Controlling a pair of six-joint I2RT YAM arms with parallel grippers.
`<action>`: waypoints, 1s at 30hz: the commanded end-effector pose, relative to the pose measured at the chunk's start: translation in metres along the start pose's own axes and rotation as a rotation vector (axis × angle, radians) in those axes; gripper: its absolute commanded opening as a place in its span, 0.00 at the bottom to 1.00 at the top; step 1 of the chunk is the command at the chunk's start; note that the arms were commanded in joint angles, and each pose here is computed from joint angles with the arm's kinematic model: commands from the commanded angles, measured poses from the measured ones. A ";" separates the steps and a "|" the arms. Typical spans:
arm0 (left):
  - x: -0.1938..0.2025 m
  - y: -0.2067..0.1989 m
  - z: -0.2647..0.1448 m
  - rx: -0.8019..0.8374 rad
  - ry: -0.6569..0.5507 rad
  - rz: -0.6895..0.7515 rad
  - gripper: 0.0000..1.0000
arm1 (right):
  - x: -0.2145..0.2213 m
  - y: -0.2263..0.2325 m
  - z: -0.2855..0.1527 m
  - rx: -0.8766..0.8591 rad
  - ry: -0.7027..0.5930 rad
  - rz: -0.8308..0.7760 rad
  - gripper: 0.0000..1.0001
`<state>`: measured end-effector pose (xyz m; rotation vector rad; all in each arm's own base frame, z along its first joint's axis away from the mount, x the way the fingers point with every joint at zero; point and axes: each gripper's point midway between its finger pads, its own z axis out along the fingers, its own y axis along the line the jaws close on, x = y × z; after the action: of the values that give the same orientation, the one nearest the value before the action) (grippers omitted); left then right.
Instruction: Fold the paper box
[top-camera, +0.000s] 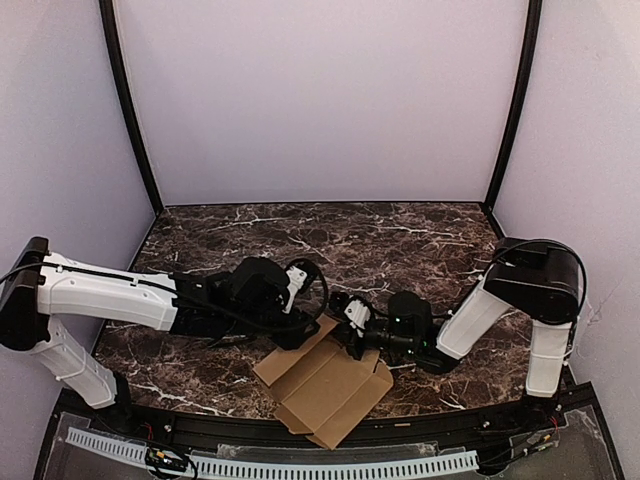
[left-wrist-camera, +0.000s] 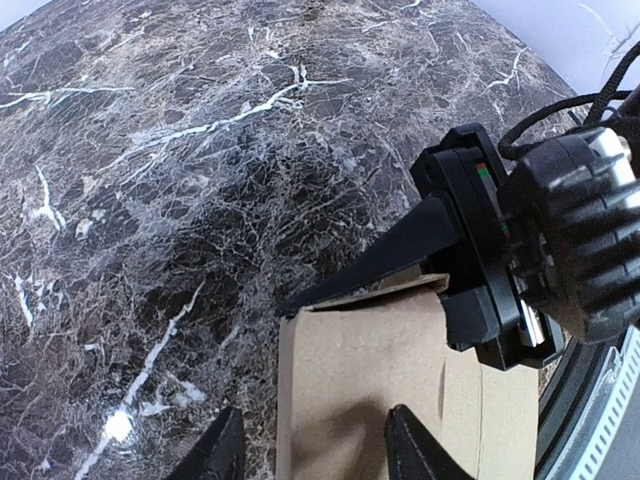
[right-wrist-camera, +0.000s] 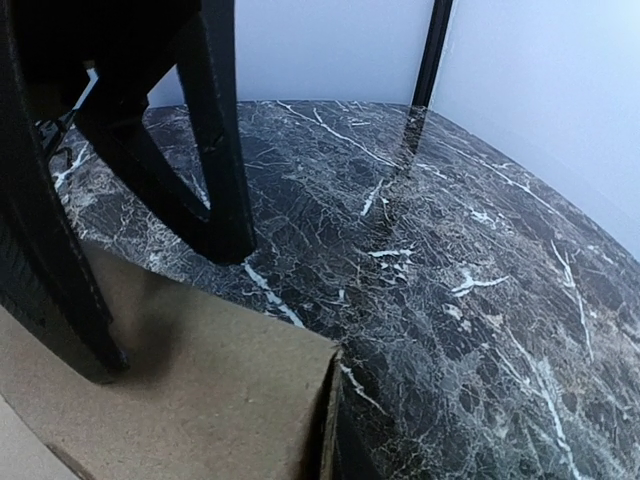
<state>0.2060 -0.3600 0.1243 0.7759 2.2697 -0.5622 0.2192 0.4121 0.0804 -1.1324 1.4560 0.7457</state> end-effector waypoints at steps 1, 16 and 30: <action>-0.005 0.003 0.003 -0.009 0.001 -0.030 0.47 | -0.008 0.001 -0.003 -0.012 -0.050 0.021 0.16; -0.003 0.015 0.012 -0.045 0.020 -0.080 0.44 | 0.008 0.012 -0.026 -0.036 -0.001 0.074 0.30; -0.005 0.016 0.015 -0.040 0.022 -0.101 0.42 | 0.017 0.025 -0.031 -0.050 0.046 0.077 0.28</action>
<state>0.2233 -0.3549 0.1095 0.6651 2.3415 -0.5434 0.1894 0.3918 0.0663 -1.1475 1.5232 0.8199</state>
